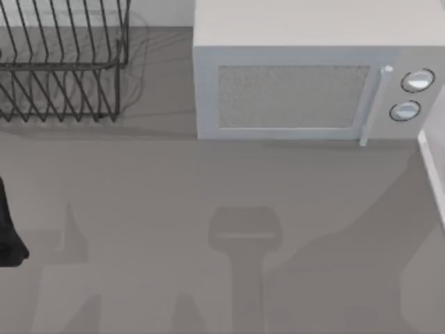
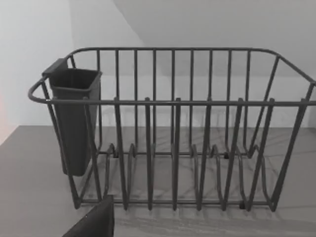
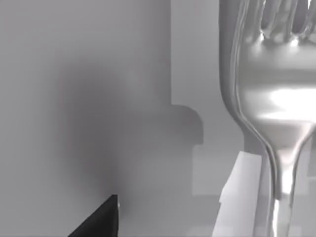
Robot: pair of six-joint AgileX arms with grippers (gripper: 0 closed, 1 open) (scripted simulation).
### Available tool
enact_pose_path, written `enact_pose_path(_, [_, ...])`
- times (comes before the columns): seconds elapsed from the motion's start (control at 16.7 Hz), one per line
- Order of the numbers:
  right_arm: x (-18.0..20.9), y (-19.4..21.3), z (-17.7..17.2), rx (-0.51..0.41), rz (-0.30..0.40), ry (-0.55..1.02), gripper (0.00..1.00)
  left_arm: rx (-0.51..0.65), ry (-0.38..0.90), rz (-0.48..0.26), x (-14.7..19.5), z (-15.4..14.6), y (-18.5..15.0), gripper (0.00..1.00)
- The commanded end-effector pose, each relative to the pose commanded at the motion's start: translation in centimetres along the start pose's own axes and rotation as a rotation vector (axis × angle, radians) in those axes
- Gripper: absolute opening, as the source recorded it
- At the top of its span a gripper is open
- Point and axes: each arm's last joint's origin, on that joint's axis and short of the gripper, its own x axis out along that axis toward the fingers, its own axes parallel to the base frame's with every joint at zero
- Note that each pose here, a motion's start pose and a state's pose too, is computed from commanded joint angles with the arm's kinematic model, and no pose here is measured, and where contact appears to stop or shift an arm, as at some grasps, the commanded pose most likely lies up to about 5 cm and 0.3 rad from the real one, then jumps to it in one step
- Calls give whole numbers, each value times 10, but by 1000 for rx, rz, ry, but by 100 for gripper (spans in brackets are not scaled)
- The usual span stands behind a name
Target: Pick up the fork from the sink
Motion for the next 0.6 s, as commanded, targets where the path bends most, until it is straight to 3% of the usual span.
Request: enact_pose_path(0.6, [0,0,0,0,0,0,2,0,0,0,0,0,0,100])
